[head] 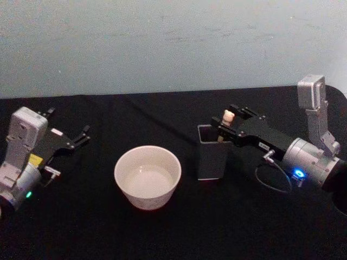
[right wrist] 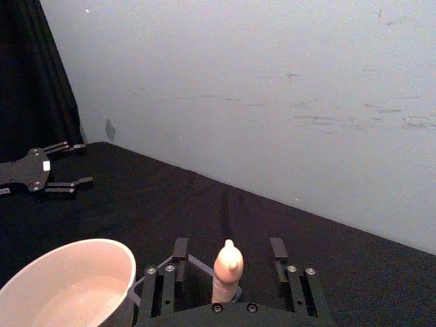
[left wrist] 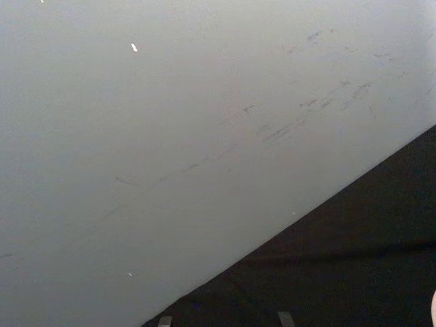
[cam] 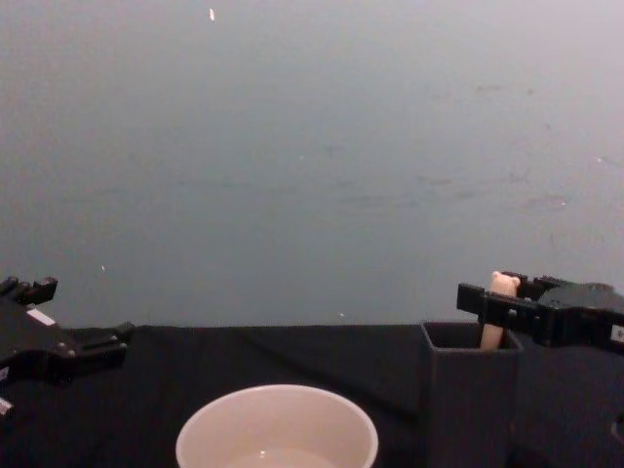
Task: Pick up the stirring spoon with one hand, stir inside the cup, then place it back in its original position.
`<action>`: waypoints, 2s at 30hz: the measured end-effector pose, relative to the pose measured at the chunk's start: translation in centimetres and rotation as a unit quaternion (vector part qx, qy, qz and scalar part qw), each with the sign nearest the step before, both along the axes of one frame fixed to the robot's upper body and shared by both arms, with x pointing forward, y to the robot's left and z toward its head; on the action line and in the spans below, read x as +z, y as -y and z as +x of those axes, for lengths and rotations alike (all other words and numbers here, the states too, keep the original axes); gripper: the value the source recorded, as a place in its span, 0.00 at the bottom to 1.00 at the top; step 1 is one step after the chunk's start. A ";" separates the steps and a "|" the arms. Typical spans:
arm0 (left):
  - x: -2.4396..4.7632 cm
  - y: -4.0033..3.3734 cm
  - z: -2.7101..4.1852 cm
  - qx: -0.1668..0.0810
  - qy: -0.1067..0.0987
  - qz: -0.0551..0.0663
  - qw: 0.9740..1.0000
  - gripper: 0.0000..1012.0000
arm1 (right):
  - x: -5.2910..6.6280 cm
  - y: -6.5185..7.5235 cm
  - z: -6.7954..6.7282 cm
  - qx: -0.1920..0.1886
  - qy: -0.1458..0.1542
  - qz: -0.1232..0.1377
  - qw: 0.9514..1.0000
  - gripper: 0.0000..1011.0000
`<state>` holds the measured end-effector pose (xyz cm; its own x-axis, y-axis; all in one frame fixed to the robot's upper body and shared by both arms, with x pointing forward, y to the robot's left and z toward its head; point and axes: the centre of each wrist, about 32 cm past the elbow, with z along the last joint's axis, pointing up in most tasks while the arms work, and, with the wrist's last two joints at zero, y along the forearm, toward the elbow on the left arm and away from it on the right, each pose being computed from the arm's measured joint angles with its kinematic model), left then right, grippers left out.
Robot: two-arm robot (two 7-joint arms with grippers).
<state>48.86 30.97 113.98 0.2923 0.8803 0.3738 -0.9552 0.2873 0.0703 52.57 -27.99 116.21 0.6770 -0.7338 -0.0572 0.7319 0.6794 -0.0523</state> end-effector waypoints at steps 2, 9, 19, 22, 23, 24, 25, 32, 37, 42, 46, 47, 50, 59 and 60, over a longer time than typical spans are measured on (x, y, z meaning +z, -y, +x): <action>0.00 0.00 0.00 0.000 0.000 0.000 1.000 0.99 | 0.0 0.0 0.0 0.000 0.000 0.000 1.000 0.70; 0.00 0.00 0.00 0.000 0.000 0.000 1.000 0.99 | 0.0 0.0 0.0 0.000 0.000 0.000 1.000 0.48; 0.00 0.00 0.00 0.000 0.000 0.000 1.000 0.99 | 0.0 0.0 0.0 0.000 0.000 0.001 1.000 0.21; 0.00 0.00 0.00 0.000 0.000 0.000 1.000 0.99 | 0.0 0.0 0.0 0.000 0.000 0.001 1.000 0.21; 0.00 0.00 0.00 0.000 0.000 0.000 1.000 0.99 | 0.0 0.0 0.0 0.000 0.000 0.001 1.000 0.21; 0.00 0.00 0.00 0.000 0.000 0.000 1.000 0.99 | 0.0 0.0 0.0 0.000 0.000 0.001 1.000 0.21; 0.00 0.00 0.00 0.000 0.000 0.000 1.000 0.99 | 0.0 0.0 0.0 0.000 0.000 0.001 1.000 0.21; 0.00 0.00 0.00 0.000 0.000 0.000 1.000 0.99 | 0.2 -0.4 -0.3 0.007 0.016 -0.005 1.000 0.21; 0.00 0.00 0.00 0.000 0.000 0.000 1.000 0.99 | 0.9 -0.5 -0.6 0.009 0.039 -0.006 0.999 0.21; 0.00 0.00 0.00 0.000 0.000 0.000 1.000 0.99 | 1.7 -0.4 -0.7 0.014 0.066 -0.007 0.998 0.21; 0.00 0.00 0.00 0.000 0.000 0.000 1.000 0.99 | 2.8 -0.3 -0.9 0.020 0.097 -0.001 0.995 0.21; 0.00 0.00 0.00 0.000 0.000 0.000 1.000 0.99 | 3.0 -0.2 -0.9 0.021 0.103 0.000 0.994 0.21; 0.00 0.00 0.00 0.000 0.000 0.000 1.000 0.99 | 3.8 -0.1 -1.1 0.024 0.126 0.012 0.992 0.21; 0.00 0.00 0.00 0.000 0.000 0.000 1.000 0.99 | 5.5 -0.3 -1.1 0.035 0.174 0.051 0.983 0.21; 0.00 0.00 0.00 0.000 0.000 0.000 1.000 0.99 | 5.7 -0.5 -1.0 0.037 0.180 0.055 0.981 0.21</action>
<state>48.86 30.97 113.98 0.2923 0.8803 0.3737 -0.9552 0.2873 0.0703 51.55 -27.49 121.90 0.7191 -0.6847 0.1190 0.6381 0.7183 0.2773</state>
